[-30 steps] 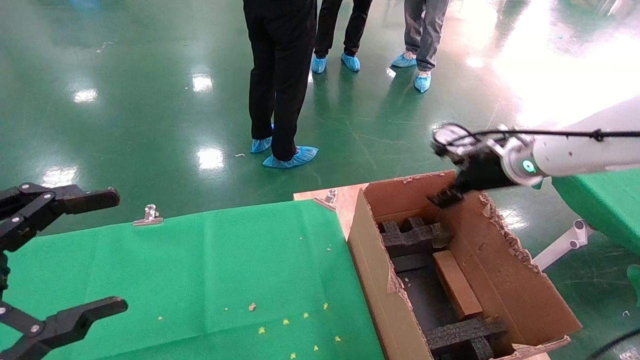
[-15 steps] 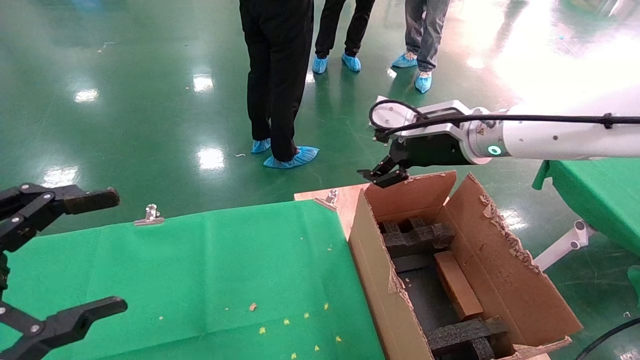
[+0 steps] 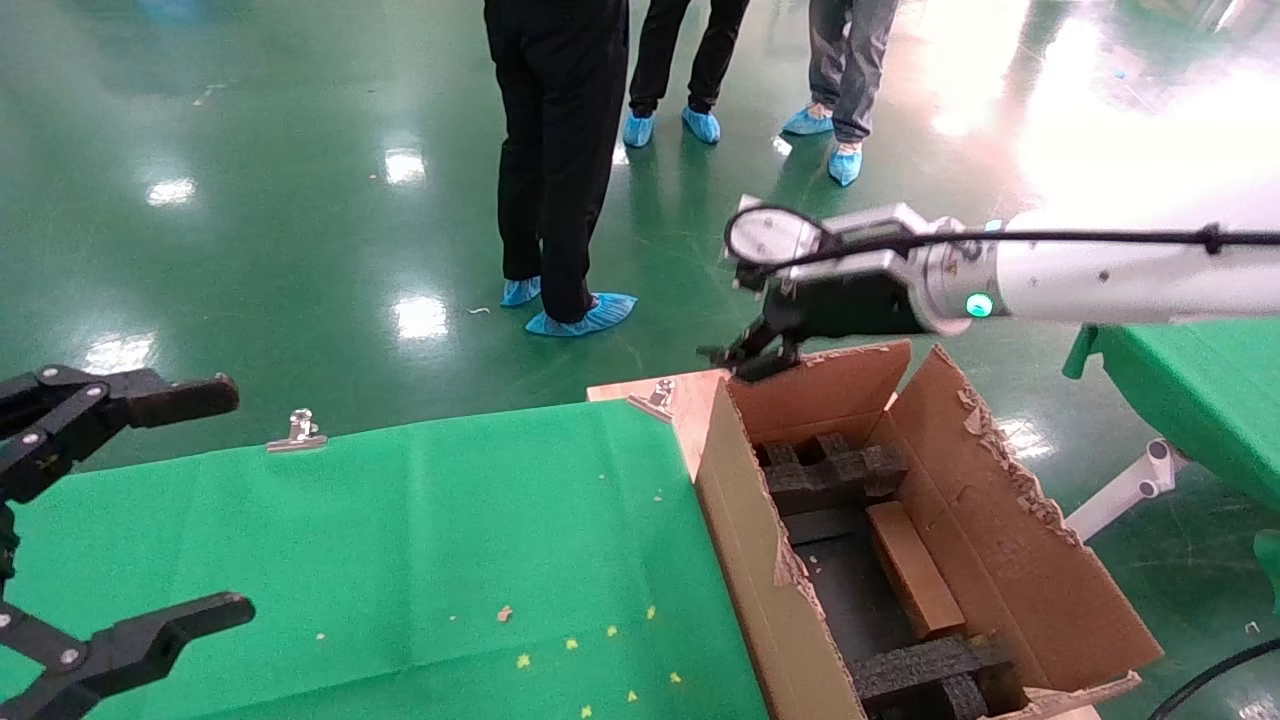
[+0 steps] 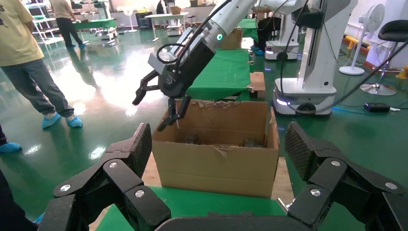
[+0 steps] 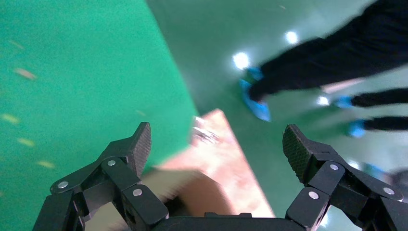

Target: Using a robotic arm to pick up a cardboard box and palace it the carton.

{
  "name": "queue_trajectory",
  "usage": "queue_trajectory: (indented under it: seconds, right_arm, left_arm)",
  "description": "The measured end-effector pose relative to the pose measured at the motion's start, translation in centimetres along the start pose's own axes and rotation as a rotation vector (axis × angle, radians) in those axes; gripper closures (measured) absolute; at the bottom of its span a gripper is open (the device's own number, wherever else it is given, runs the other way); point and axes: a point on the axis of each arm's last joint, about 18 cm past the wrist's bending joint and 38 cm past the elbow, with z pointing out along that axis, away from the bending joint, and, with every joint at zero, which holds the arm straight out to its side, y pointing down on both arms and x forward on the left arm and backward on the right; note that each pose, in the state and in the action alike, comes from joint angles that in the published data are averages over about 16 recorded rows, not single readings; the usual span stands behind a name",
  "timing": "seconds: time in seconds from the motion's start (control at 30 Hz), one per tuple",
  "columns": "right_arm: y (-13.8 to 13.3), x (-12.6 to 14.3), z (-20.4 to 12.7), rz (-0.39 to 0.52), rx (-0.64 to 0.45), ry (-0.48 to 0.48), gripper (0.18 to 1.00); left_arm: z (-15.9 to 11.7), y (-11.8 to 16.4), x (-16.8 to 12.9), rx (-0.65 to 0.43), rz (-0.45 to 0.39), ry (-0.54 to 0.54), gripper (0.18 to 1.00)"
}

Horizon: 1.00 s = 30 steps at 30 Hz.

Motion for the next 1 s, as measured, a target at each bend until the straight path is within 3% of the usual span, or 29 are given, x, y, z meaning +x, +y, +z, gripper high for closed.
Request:
queue_trajectory:
  seconds: [0.5, 1.0]
  right_arm:
    - [-2.3, -4.8, 0.2, 0.11, 0.193, -0.214, 0.178]
    - [-4.0, -8.5, -2.6, 0.181, 0.448, -0.399, 0.178]
  left_arm:
    - [0.0, 0.0, 0.0, 0.0, 0.0, 0.0, 0.184]
    - [0.0, 0.0, 0.0, 0.0, 0.0, 0.0, 0.184]
